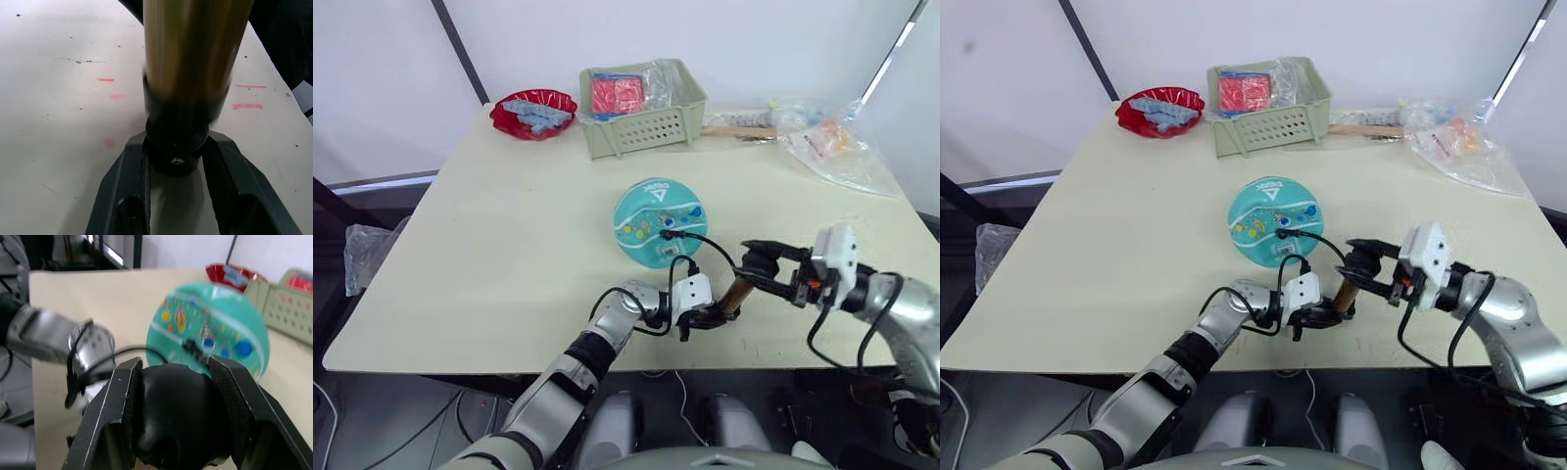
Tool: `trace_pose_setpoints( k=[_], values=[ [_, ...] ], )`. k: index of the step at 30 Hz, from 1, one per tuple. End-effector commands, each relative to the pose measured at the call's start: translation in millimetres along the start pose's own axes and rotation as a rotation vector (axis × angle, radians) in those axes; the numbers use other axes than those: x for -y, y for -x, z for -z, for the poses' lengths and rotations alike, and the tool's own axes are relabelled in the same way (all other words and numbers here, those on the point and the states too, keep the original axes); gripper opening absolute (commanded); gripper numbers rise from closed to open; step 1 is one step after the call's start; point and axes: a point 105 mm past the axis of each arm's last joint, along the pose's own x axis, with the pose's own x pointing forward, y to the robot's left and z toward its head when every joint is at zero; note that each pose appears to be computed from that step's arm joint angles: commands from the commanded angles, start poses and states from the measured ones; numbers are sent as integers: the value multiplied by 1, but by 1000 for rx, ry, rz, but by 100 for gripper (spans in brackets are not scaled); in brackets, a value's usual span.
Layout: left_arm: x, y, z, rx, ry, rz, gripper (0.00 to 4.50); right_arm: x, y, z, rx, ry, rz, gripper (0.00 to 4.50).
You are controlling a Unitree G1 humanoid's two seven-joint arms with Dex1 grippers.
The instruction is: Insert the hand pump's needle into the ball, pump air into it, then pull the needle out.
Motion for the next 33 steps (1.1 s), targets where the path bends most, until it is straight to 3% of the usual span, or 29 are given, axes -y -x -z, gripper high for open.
trace_pose_setpoints(
  k=[1,6,14,33],
  values=[
    [12,9,48,-159,97,12,108,-10,0,37,-115,-71,-3,167],
    [12,8,48,-159,99,14,108,0,0,26,-68,-90,48,167],
    [13,6,47,-162,100,20,108,20,6,-35,75,-64,30,163],
    [17,4,50,-164,106,31,108,42,41,-136,194,47,-32,163]
  ],
)
